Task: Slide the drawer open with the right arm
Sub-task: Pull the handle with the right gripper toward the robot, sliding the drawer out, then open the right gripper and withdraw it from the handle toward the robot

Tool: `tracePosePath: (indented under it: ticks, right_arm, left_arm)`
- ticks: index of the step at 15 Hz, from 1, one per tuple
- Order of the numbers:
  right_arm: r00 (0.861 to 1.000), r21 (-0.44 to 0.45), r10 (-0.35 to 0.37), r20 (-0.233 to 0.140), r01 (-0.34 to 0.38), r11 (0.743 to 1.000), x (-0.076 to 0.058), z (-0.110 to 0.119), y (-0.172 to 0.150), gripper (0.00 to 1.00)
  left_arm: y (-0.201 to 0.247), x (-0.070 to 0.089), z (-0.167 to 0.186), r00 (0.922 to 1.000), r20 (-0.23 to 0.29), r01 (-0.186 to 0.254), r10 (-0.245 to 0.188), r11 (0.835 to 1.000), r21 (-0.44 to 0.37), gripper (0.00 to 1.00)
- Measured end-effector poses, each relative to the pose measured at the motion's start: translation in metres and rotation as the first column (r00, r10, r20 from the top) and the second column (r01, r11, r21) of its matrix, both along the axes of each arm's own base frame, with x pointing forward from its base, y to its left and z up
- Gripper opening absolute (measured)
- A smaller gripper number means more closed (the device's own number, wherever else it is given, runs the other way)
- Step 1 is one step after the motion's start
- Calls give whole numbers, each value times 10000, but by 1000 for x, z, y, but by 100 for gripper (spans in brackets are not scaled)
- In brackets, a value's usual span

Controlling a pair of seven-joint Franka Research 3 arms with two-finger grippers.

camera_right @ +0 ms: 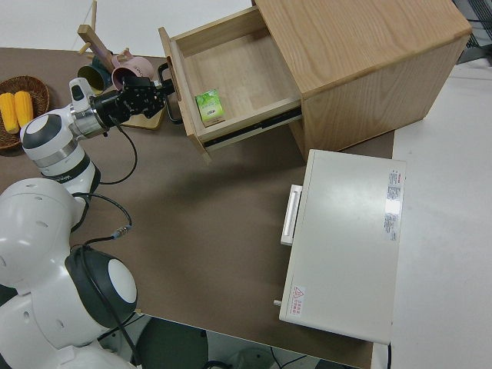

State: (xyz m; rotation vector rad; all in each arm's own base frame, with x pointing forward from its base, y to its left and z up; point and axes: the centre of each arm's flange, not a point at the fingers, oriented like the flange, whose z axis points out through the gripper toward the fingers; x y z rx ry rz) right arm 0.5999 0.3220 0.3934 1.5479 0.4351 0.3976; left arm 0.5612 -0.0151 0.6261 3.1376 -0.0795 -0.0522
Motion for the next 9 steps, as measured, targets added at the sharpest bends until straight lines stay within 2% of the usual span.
tracePosePath:
  ticks: [3, 9]
  right_arm:
    - [10000, -57, 94, 10, -94, 9999, -8, 0, 12, 17]
    - [10000, -97, 75, 9, -75, 9999, -8, -2, 12, 17]
  left_arm:
    - [0, 0, 0, 10000, 0, 0, 0, 10000, 0, 100]
    - [0, 0, 0, 10000, 0, 0, 0, 10000, 0, 100]
